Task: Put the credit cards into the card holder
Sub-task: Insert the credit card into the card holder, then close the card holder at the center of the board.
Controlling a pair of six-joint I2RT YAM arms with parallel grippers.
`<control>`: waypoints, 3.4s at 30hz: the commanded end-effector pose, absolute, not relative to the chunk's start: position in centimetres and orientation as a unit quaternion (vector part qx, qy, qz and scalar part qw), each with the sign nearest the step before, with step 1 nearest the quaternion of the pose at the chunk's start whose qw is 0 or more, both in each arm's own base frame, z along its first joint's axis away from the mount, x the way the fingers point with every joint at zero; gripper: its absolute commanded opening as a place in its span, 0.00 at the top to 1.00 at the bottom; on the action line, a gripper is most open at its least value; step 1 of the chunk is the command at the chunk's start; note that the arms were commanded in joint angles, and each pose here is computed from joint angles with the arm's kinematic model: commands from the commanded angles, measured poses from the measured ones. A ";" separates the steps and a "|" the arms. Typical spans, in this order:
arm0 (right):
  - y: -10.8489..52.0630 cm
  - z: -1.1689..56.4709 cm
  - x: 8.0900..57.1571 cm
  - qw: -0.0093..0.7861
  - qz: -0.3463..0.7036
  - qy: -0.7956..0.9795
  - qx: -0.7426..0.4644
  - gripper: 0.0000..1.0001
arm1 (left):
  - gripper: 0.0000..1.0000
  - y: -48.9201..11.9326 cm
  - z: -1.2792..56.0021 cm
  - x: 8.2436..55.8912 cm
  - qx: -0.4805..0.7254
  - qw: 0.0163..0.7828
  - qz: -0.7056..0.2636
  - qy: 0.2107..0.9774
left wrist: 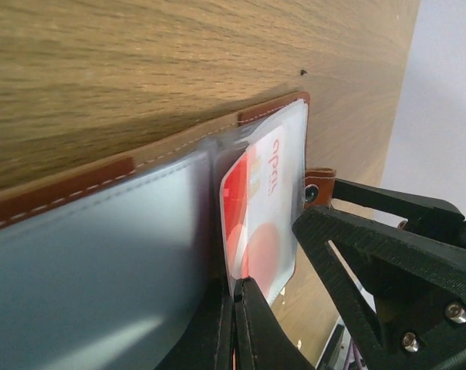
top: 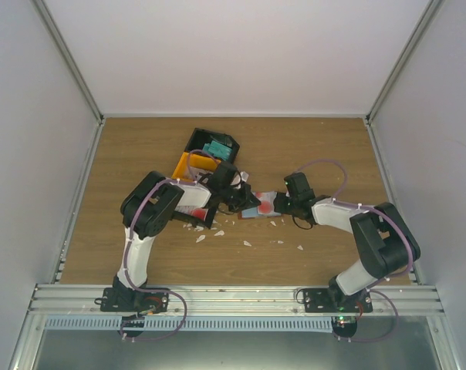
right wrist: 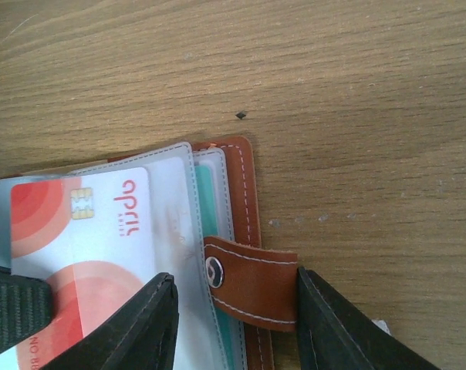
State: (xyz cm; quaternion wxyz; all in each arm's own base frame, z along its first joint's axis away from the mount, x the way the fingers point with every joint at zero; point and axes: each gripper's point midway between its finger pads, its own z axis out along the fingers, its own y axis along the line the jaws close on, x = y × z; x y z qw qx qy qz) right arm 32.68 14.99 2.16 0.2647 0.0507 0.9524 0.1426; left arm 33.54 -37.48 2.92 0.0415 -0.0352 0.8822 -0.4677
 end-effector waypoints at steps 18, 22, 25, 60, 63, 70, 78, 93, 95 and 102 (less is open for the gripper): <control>15.4 0.0 28.6 0.191 0.161 0.967 0.045 0.57 | 0.86 -39.2 0.6 31.9 0.014 0.025 -0.431 0.902; 14.7 1.4 29.0 0.212 0.148 0.965 0.051 0.55 | 0.67 -38.5 2.8 32.2 0.040 0.062 -0.419 0.905; 14.3 2.6 29.3 0.228 0.140 0.962 0.054 0.54 | 0.53 -37.9 4.1 31.9 0.063 0.074 -0.405 0.909; 14.1 3.9 30.0 0.259 0.105 0.958 0.060 0.49 | 0.54 -31.3 4.5 32.1 0.080 0.152 -0.282 0.944; 14.0 3.3 30.2 0.254 0.099 0.960 0.059 0.48 | 0.54 -31.5 4.1 32.2 0.079 0.147 -0.282 0.945; 14.7 2.2 31.4 0.248 0.100 0.962 0.047 0.48 | 0.54 -31.3 3.1 32.6 0.073 0.138 -0.273 0.949; 14.6 1.8 31.1 0.243 0.110 0.962 0.051 0.49 | 0.52 -30.8 2.4 32.8 0.068 0.134 -0.264 0.953; 15.7 2.1 30.1 0.234 0.151 0.960 0.043 0.50 | 0.26 -22.0 3.2 34.7 -0.035 0.192 -0.187 0.963; 15.8 2.2 30.2 0.235 0.153 0.959 0.042 0.50 | 0.24 -22.0 3.5 34.9 -0.034 0.196 -0.193 0.961; 15.5 2.7 30.9 0.245 0.138 0.959 0.038 0.51 | 0.03 -24.7 5.9 34.7 0.023 0.207 -0.272 0.939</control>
